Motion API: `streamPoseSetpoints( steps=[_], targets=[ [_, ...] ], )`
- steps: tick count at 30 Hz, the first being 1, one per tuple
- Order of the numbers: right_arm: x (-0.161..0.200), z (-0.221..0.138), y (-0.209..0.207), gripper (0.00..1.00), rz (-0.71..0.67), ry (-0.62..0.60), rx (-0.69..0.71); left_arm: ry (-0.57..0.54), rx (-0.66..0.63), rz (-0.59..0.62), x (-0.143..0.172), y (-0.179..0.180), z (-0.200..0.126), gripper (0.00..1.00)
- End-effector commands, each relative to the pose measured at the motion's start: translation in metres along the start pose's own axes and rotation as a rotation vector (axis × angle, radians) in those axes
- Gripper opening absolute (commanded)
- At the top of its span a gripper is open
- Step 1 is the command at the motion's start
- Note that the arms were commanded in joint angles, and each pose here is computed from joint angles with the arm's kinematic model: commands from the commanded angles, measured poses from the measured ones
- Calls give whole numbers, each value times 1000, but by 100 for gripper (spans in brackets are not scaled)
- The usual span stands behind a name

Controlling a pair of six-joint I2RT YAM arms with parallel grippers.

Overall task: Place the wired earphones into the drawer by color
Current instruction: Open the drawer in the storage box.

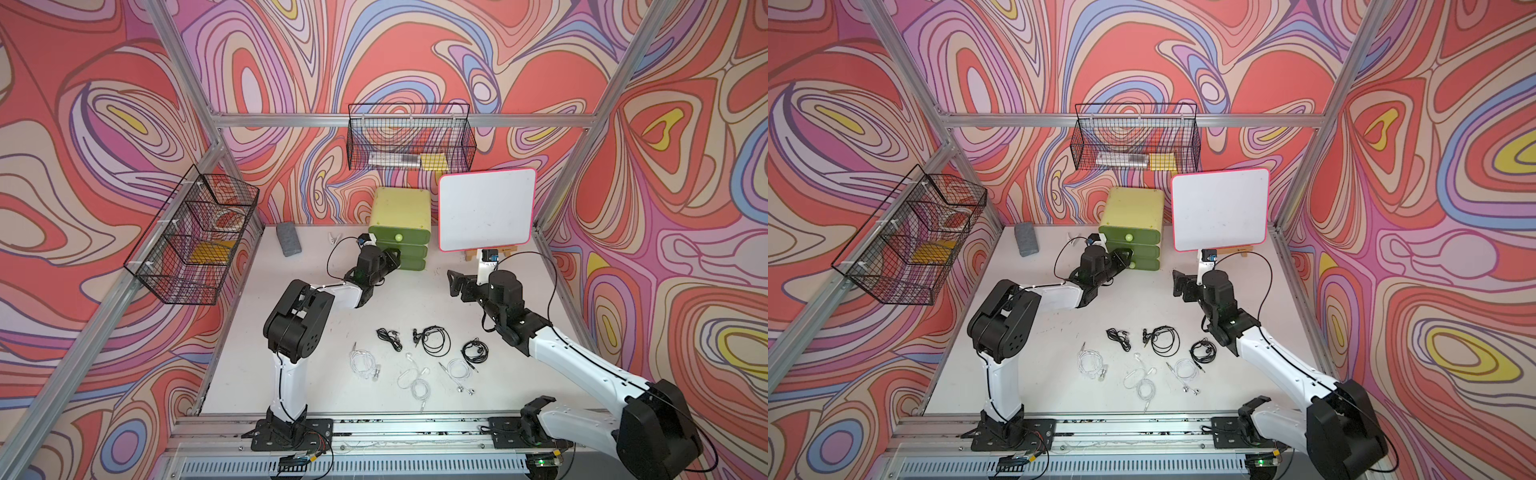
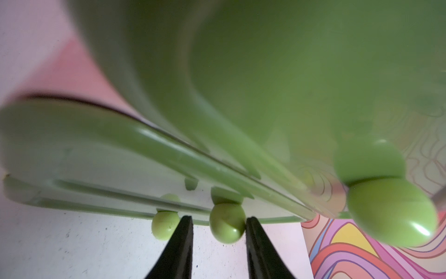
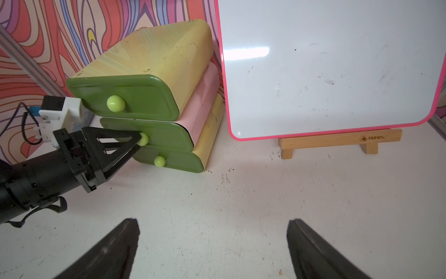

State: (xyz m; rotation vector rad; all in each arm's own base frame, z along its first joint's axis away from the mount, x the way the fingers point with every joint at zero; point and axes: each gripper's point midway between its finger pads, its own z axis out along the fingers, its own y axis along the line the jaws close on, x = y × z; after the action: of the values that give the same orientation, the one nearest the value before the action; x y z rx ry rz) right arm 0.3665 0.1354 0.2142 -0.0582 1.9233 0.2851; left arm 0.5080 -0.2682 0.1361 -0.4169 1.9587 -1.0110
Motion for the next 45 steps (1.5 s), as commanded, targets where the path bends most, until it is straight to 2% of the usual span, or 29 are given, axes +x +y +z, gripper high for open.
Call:
streamPoseSetpoints(
  steps=[1, 14, 30, 37, 45],
  targets=[
    [-4, -4, -4, 98, 5, -24, 10, -15, 40, -7, -7, -8, 5, 33],
    [-4, -4, -3, 98, 5, -24, 8, -54, 76, -62, -5, -5, 8, 31],
    [-5, -5, -4, 98, 6, -29, 10, -61, 83, -60, -1, -7, 6, 26],
    [-5, -4, -4, 98, 6, -28, 12, -55, 80, -64, 2, -6, 7, 33],
    [-5, -4, -4, 98, 5, -28, 10, -50, 80, -68, 4, -4, 10, 34]
  ],
)
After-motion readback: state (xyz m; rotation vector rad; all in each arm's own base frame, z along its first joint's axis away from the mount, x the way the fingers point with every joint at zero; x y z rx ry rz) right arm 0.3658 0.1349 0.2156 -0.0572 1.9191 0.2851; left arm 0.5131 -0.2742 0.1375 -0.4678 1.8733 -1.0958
